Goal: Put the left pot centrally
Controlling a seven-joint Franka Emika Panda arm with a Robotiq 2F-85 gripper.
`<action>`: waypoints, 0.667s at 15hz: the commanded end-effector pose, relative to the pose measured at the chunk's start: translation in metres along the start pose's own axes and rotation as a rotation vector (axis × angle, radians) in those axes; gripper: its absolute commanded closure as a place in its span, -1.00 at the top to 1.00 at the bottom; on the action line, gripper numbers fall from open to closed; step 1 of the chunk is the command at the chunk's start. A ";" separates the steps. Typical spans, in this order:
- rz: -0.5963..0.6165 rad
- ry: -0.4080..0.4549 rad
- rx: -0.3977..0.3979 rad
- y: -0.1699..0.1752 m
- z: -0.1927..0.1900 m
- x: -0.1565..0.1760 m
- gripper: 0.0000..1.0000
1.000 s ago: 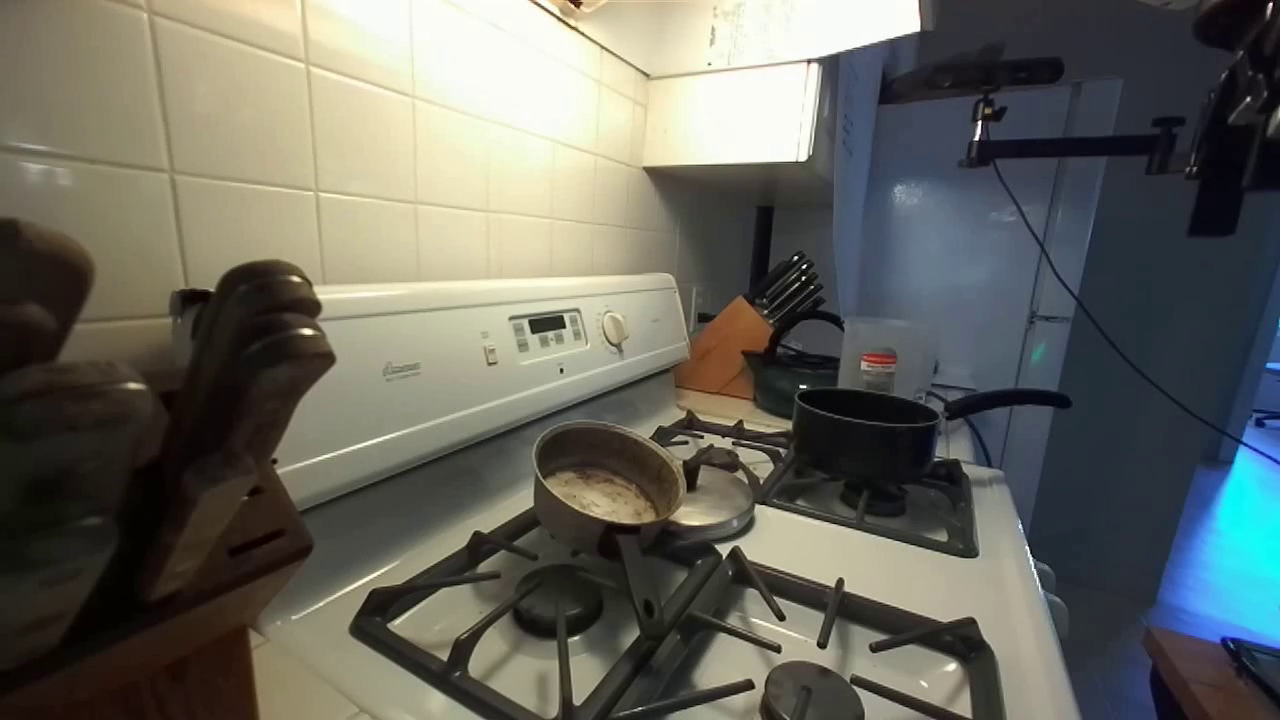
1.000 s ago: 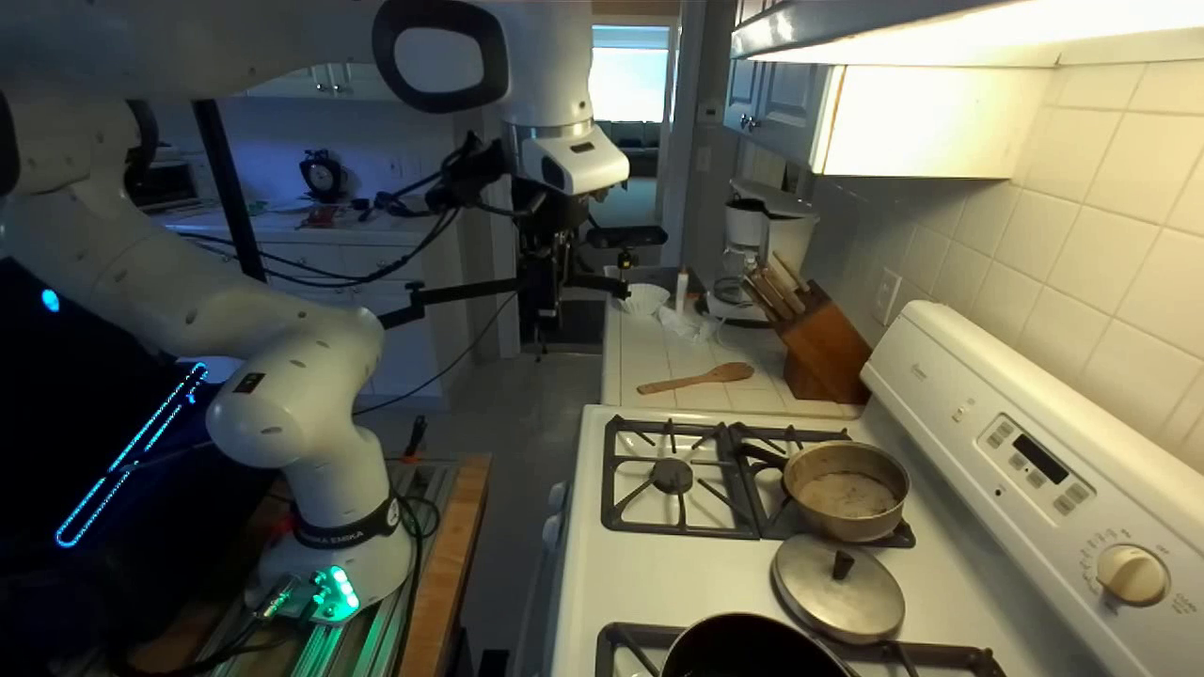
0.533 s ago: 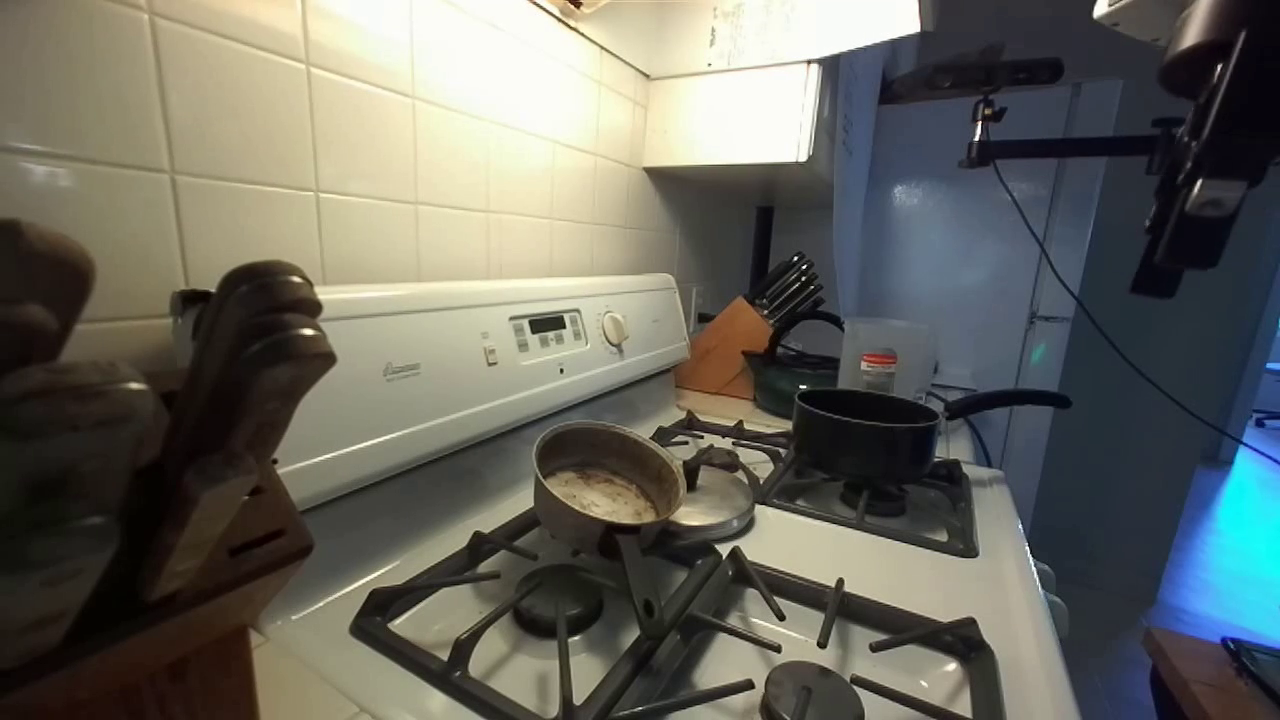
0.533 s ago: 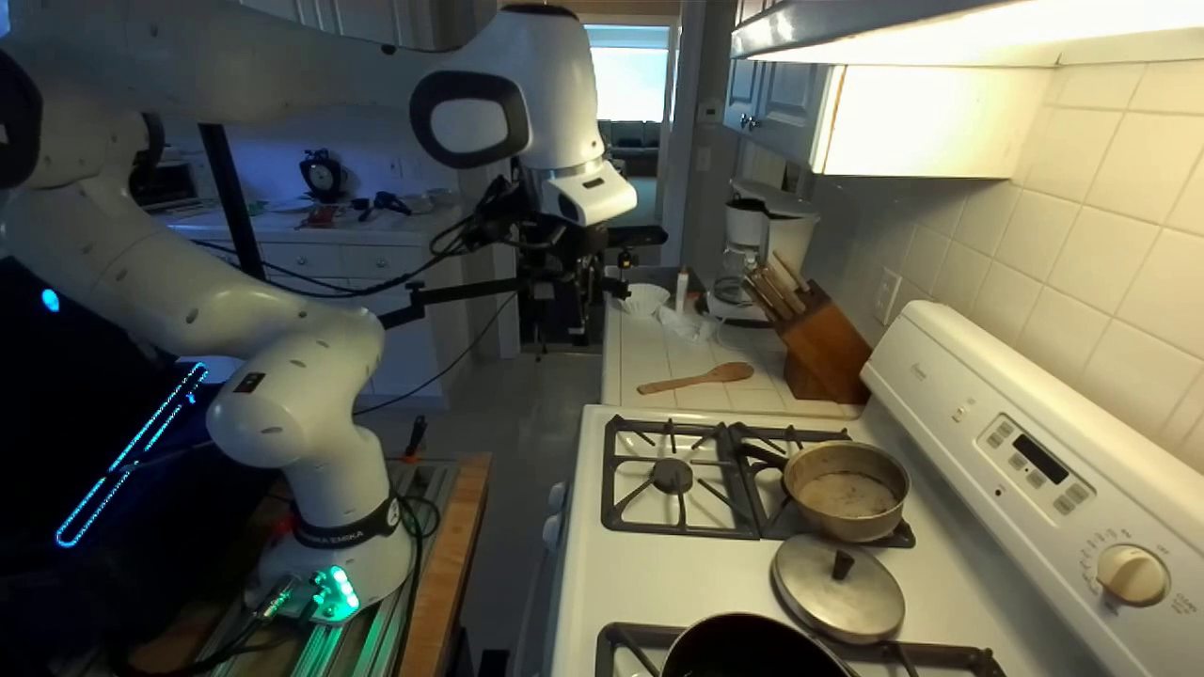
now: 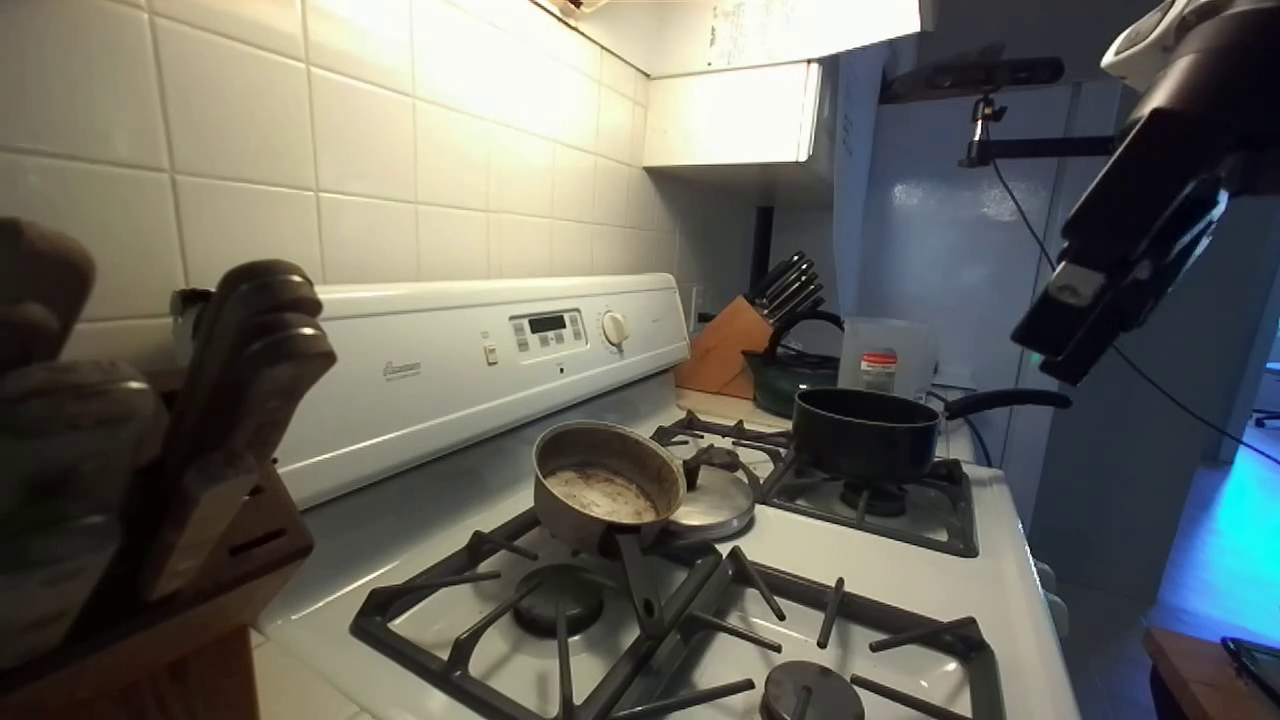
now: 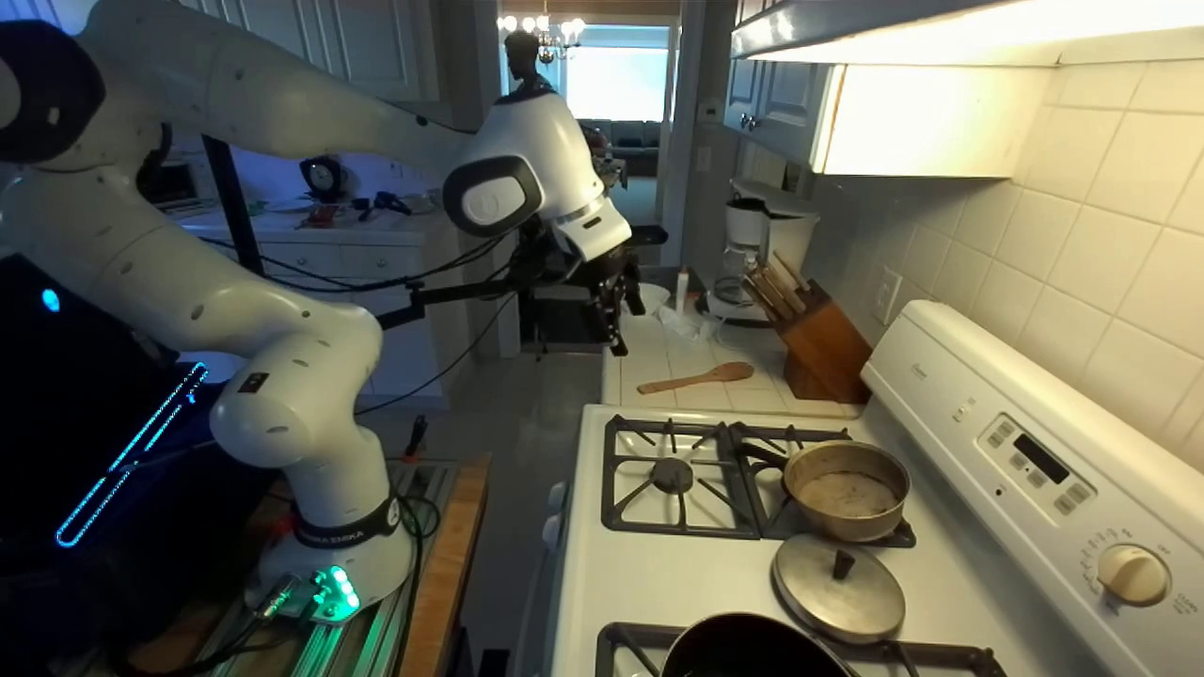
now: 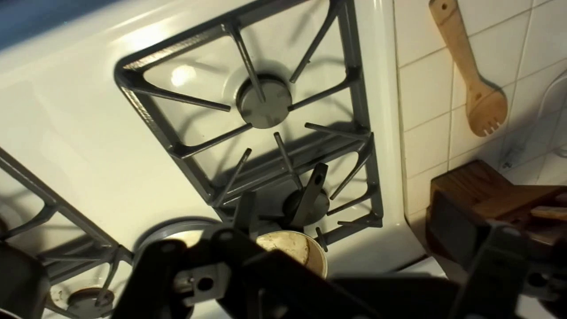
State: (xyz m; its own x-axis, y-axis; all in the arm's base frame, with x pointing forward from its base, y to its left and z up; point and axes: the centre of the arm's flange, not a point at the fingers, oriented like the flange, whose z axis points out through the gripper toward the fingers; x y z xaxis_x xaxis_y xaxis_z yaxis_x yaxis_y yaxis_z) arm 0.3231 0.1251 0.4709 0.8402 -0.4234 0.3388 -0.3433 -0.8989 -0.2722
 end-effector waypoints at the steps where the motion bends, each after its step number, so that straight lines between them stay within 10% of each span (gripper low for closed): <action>1: 0.003 0.079 0.025 -0.029 0.041 -0.009 1.00; 10: -0.055 0.322 -0.022 -0.050 0.116 0.016 1.00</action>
State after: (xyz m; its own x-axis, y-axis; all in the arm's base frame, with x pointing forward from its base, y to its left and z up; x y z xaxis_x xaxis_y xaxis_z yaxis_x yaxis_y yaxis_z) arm 0.3727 0.1734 0.4103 0.7334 -0.3683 0.5714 -0.2637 -0.9288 -0.2603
